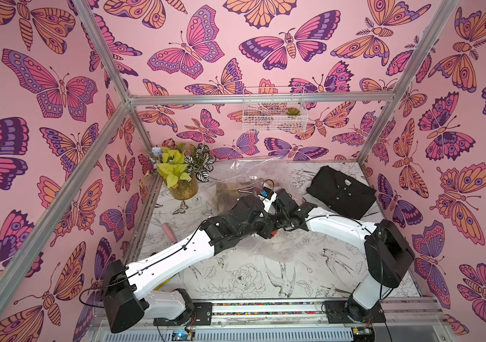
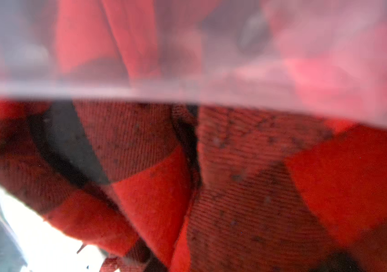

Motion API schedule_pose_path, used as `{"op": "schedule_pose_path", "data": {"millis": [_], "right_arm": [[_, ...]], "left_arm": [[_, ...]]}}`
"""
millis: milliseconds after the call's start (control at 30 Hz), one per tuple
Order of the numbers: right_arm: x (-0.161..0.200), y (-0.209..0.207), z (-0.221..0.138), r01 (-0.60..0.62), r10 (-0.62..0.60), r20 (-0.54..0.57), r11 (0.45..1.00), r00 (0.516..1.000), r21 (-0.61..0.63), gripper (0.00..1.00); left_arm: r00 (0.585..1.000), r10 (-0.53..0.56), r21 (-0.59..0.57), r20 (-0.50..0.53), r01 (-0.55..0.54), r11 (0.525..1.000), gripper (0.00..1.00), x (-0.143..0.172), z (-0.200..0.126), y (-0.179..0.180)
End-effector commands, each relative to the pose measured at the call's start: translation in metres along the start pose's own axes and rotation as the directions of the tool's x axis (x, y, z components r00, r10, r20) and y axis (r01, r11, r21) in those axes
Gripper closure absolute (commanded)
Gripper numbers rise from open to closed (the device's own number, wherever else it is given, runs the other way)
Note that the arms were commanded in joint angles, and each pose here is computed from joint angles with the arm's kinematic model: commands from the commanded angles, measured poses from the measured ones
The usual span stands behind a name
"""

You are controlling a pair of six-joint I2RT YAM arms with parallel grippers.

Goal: Place the folded shirt into the vacuum bag
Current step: Place the shirt in the vacuum bag.

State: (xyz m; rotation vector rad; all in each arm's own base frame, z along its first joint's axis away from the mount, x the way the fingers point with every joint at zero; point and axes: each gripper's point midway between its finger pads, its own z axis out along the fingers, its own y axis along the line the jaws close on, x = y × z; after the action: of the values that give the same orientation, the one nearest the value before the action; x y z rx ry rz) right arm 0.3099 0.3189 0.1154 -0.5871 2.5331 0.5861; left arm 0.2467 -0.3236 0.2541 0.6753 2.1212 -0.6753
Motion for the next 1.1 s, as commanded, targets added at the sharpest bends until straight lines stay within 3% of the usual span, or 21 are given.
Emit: {"op": "schedule_pose_path", "data": {"millis": [0,100,167,267,333,367,467,700,867,1000,1067], "right_arm": [[-0.069,0.028,-0.028,0.033,-0.019,0.196,0.997,0.98,-0.068,1.0],[-0.066,0.017,-0.005,0.012,-0.006,0.157,0.999,0.988,-0.036,0.99],[-0.056,0.001,0.019,-0.017,0.017,0.111,1.0,0.994,-0.004,0.9],[-0.038,-0.014,0.046,-0.072,0.073,0.008,0.997,0.997,-0.03,0.51],[-0.031,-0.017,0.044,-0.108,0.105,-0.051,0.992,0.993,-0.064,0.28],[-0.028,-0.019,0.037,-0.116,0.113,-0.058,0.991,0.992,-0.059,0.2],[-0.018,-0.031,0.013,-0.161,0.156,-0.103,0.986,0.982,-0.04,0.11],[0.024,-0.056,-0.013,-0.327,0.329,-0.119,0.944,0.937,0.036,0.12],[0.037,-0.065,0.006,-0.485,0.487,-0.076,0.873,0.87,0.043,0.32],[0.019,-0.064,0.023,-0.548,0.547,-0.012,0.837,0.837,-0.021,0.46],[0.006,-0.067,0.029,-0.563,0.564,0.031,0.825,0.825,-0.035,0.59]], "left_arm": [[0.999,0.03,0.119,0.019,-0.032,0.992,1.0,-0.006,-0.008,-0.03],[0.999,0.029,0.117,0.018,-0.031,0.993,1.0,-0.005,-0.008,-0.029],[1.0,0.027,0.111,0.015,-0.029,0.993,1.0,-0.003,-0.007,-0.027],[1.0,0.03,0.108,0.009,-0.031,0.994,1.0,0.0,-0.006,-0.026],[0.999,0.033,0.105,0.005,-0.033,0.994,1.0,0.002,-0.005,-0.025],[0.999,0.035,0.102,0.001,-0.035,0.994,1.0,0.003,-0.005,-0.024],[0.999,0.035,0.094,-0.005,-0.034,0.995,1.0,0.006,-0.004,-0.022],[0.999,0.03,0.098,-0.019,-0.028,0.995,1.0,0.009,0.003,-0.023],[0.999,0.027,0.101,-0.02,-0.025,0.995,1.0,0.009,0.003,-0.023],[1.0,0.024,0.1,-0.02,-0.022,0.995,1.0,0.011,0.002,-0.022],[0.999,0.021,0.099,-0.025,-0.019,0.995,1.0,0.013,0.002,-0.022]]}}
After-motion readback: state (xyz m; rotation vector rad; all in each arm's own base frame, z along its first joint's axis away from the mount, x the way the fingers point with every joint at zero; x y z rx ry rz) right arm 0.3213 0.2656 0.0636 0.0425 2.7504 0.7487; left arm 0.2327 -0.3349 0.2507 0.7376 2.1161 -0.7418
